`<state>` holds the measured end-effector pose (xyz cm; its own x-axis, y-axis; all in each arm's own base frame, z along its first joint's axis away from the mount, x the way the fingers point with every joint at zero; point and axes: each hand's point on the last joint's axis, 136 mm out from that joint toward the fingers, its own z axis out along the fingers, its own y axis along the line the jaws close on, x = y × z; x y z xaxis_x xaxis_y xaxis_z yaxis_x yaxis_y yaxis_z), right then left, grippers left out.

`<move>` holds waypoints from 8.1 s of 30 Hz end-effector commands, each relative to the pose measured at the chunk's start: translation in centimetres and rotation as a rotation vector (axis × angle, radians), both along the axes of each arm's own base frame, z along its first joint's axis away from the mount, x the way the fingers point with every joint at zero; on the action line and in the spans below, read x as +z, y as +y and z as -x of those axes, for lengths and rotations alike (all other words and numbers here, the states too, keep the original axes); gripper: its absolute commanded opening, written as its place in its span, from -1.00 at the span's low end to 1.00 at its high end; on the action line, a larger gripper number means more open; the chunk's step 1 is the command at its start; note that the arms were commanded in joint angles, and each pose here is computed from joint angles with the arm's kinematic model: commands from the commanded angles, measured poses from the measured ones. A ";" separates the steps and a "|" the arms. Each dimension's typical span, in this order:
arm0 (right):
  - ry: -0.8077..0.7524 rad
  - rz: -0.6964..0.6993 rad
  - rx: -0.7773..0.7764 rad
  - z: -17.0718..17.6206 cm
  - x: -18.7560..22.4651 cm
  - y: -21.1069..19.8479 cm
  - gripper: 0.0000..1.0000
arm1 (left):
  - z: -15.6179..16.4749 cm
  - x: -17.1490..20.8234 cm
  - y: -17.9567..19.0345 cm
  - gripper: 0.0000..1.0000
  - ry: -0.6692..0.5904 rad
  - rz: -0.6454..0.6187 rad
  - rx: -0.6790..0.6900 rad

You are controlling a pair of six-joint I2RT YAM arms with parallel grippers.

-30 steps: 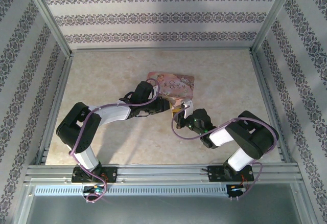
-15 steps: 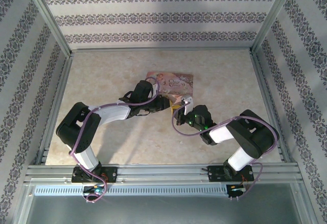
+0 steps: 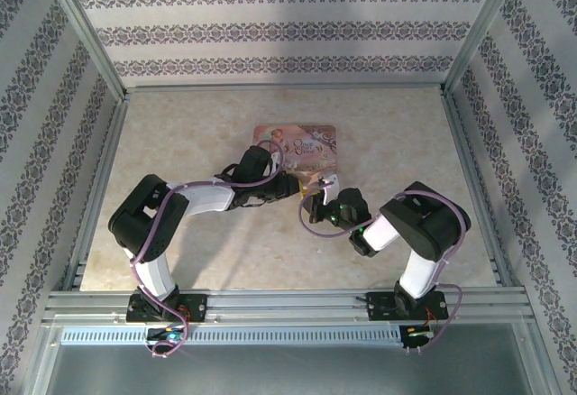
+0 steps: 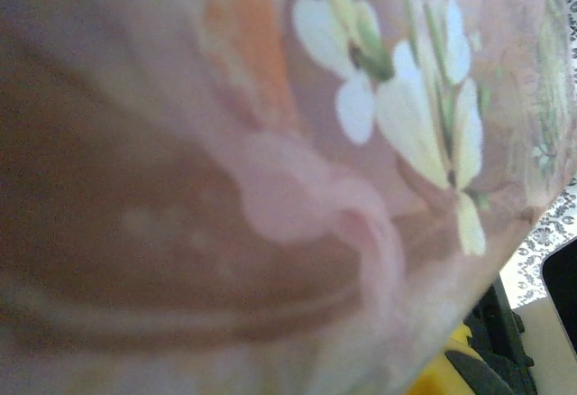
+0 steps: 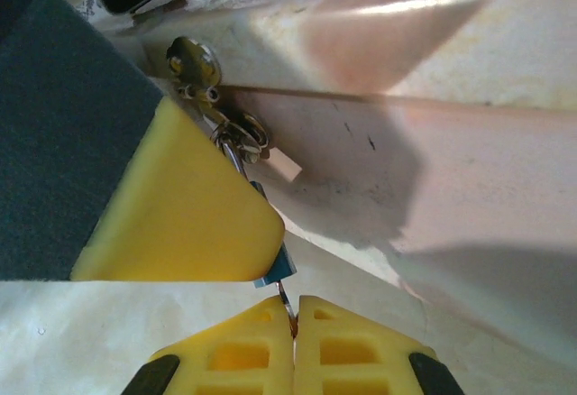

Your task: Unlock the padlock with the key

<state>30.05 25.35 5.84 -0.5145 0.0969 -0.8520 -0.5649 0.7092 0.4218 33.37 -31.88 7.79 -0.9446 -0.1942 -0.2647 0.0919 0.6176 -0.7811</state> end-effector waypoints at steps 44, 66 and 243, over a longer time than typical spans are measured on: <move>0.197 -0.352 -0.045 1.4 3.1 2.5 -1.00 | 5.0 6.9 8.5 0.14 -0.094 0.241 0.288; 0.246 -0.347 -0.035 3.0 3.1 4.0 -1.00 | 4.1 4.5 9.2 -0.12 0.027 0.421 0.476; -0.721 0.939 0.311 2.7 2.3 5.9 -0.66 | 2.4 3.0 4.1 -0.89 0.078 0.483 0.460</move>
